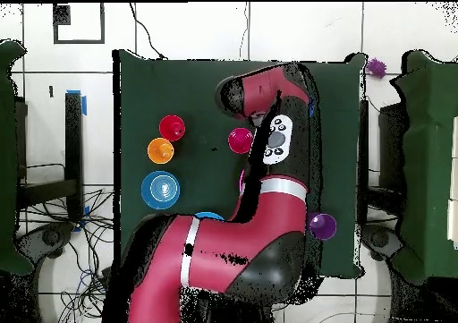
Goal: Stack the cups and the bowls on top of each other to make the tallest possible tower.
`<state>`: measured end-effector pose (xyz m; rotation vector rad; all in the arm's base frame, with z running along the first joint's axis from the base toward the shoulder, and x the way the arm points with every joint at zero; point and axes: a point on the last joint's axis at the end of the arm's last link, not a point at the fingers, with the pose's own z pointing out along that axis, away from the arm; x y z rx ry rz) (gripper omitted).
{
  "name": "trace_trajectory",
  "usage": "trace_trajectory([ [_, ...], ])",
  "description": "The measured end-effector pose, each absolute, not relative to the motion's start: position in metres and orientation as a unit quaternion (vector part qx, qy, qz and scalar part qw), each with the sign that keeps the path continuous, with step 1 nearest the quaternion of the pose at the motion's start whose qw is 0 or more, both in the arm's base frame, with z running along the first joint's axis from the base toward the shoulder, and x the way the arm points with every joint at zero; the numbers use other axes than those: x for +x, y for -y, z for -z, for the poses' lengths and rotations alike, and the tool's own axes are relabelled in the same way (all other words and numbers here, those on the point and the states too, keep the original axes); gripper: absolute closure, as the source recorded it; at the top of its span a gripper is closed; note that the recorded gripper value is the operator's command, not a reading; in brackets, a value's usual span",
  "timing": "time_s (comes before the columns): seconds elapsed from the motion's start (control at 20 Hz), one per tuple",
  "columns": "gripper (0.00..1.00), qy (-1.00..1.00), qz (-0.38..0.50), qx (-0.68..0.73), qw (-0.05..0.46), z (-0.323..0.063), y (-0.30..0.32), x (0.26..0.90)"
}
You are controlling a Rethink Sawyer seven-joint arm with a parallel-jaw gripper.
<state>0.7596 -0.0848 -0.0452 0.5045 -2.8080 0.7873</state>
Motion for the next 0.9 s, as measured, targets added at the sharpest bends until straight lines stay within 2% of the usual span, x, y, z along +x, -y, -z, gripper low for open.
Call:
trace_trajectory([
  [0.9,1.00,0.942,-0.261,0.186,0.101,0.071,0.064,0.751],
])
